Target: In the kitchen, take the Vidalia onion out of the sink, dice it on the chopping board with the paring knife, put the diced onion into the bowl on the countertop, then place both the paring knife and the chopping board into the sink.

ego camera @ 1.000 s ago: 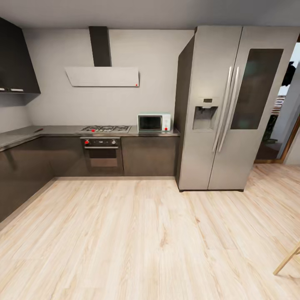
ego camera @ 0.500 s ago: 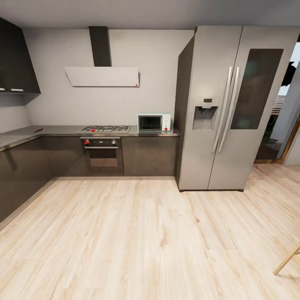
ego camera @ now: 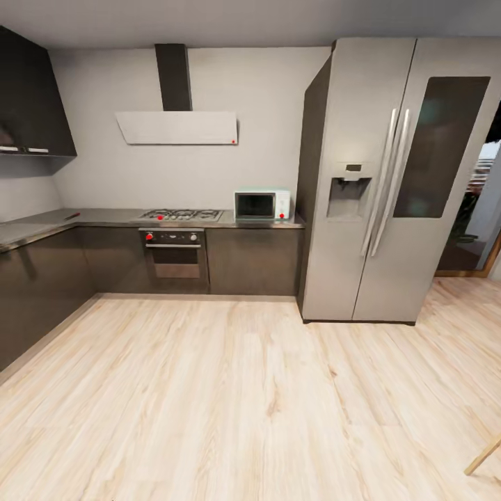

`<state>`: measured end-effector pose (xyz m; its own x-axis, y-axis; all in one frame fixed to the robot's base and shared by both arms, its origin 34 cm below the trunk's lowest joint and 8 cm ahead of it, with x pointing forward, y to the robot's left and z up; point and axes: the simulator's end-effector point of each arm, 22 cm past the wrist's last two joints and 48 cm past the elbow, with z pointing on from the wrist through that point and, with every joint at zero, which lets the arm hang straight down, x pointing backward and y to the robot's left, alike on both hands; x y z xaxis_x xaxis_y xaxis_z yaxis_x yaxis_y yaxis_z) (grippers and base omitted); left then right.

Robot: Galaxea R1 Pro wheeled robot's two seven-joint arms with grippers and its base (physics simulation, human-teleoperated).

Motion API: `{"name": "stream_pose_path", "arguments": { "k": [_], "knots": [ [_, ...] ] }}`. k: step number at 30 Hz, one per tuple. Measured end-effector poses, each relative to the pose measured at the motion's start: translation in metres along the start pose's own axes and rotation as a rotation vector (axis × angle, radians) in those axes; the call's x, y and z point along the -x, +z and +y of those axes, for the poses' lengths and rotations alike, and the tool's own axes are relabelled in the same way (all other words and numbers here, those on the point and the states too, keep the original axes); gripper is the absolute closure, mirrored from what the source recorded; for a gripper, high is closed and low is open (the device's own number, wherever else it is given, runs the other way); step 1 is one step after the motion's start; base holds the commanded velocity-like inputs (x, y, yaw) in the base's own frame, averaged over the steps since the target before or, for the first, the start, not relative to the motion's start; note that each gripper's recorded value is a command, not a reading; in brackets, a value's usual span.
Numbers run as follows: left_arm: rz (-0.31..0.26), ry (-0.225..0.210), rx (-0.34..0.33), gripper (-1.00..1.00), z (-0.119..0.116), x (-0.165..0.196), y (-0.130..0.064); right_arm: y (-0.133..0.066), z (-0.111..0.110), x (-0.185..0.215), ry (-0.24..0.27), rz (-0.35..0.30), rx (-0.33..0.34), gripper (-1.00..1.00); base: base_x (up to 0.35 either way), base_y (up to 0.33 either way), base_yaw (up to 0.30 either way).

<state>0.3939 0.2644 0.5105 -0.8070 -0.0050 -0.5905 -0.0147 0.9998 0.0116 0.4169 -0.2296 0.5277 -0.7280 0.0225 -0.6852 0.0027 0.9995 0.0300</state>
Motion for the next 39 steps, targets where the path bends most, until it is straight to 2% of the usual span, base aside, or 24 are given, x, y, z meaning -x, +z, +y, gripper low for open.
{"name": "stream_pose_path", "arguments": {
  "k": [23,25,30,34,39],
  "knots": [
    [0.005,-0.003,0.006,-1.00,0.002,-0.002,0.000,0.000,0.001,-0.003,0.001,0.006,0.000,-1.00,0.136,-0.286,0.262],
    [0.005,-0.010,0.008,-1.00,0.003,-0.002,0.000,0.000,0.001,-0.003,0.001,0.006,0.000,-1.00,0.112,-0.291,0.270],
    [0.005,-0.062,0.040,-1.00,0.016,-0.002,0.000,0.000,0.002,-0.003,0.002,0.007,0.001,-1.00,0.112,-0.292,0.271],
    [0.005,-0.066,0.042,-1.00,0.017,-0.003,0.000,-0.003,0.001,-0.020,0.004,0.042,-0.001,-1.00,0.112,-0.293,0.272],
    [0.005,-0.067,0.043,-1.00,0.017,-0.002,0.000,-0.004,0.001,-0.020,0.004,0.028,-0.001,-1.00,0.111,-0.293,0.272]
  ]
}}
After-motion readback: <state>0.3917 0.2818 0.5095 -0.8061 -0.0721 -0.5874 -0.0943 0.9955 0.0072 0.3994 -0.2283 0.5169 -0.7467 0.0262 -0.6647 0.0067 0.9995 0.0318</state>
